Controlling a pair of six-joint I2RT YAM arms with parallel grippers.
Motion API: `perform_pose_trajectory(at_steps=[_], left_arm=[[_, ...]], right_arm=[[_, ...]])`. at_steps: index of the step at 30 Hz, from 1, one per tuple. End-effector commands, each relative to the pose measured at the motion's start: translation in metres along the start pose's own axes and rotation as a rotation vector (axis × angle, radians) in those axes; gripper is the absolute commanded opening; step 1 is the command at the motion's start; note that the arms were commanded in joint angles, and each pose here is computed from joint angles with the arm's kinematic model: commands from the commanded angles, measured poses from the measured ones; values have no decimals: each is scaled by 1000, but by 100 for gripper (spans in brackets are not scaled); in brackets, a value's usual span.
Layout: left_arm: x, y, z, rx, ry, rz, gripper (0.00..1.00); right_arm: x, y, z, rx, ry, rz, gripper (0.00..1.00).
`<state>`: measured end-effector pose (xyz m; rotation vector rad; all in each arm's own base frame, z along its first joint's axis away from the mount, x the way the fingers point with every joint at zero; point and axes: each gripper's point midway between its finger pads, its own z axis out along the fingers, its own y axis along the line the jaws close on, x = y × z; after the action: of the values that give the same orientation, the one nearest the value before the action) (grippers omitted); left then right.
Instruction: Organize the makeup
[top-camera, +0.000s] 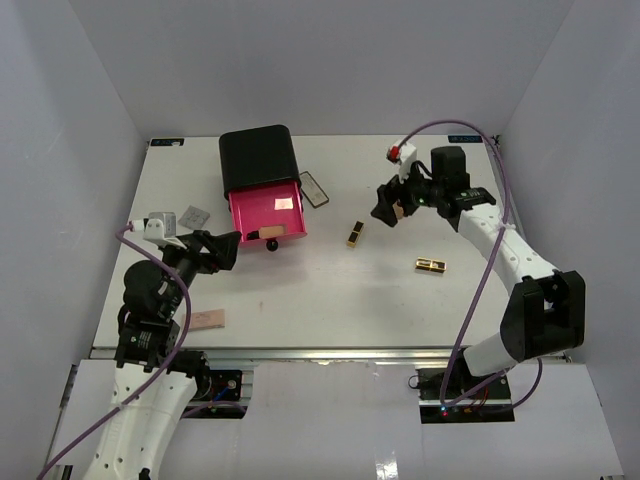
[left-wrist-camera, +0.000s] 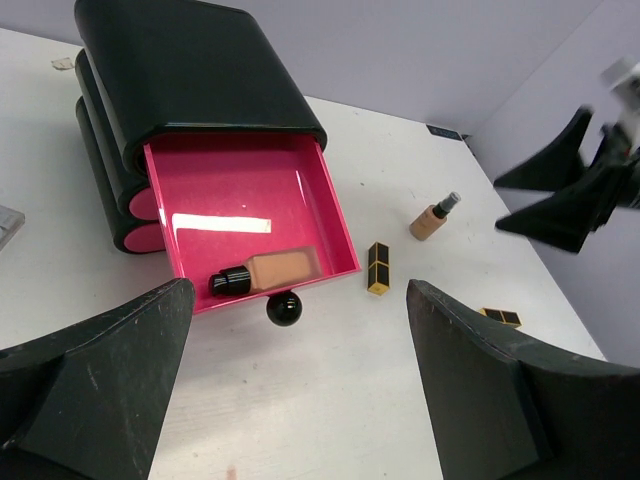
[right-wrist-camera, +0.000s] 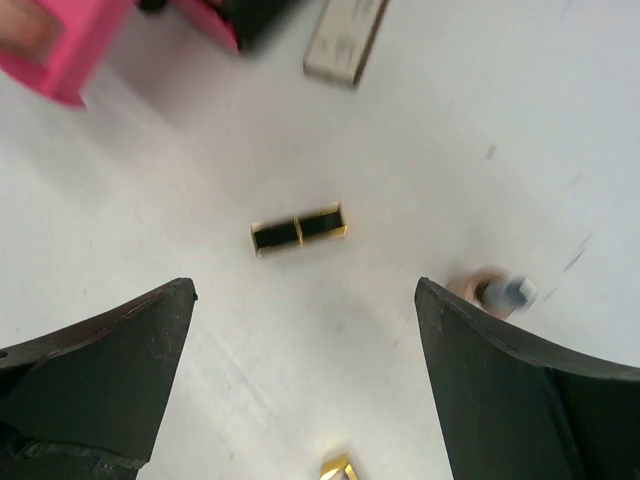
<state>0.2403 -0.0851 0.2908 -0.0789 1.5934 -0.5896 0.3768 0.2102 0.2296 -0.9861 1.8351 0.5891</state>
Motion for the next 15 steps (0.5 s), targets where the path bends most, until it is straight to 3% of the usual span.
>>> perform_pose_trajectory(at_steps=[1,8,12,15], left_arm=[[7,-4,3,31,24,-3,98],[7,-4,3,32,29,-4,98],[8,-4,4,34,30,-4,98],[8,-5,4,37,32,-4,98]], right_arm=[[18,-3,-9,17,-99,-13,98],[55,-53,-18,196,-200,-32,100],[72,-77,-19,302,-196,-5,100],[86,-86,-12,329,-177,14,94]])
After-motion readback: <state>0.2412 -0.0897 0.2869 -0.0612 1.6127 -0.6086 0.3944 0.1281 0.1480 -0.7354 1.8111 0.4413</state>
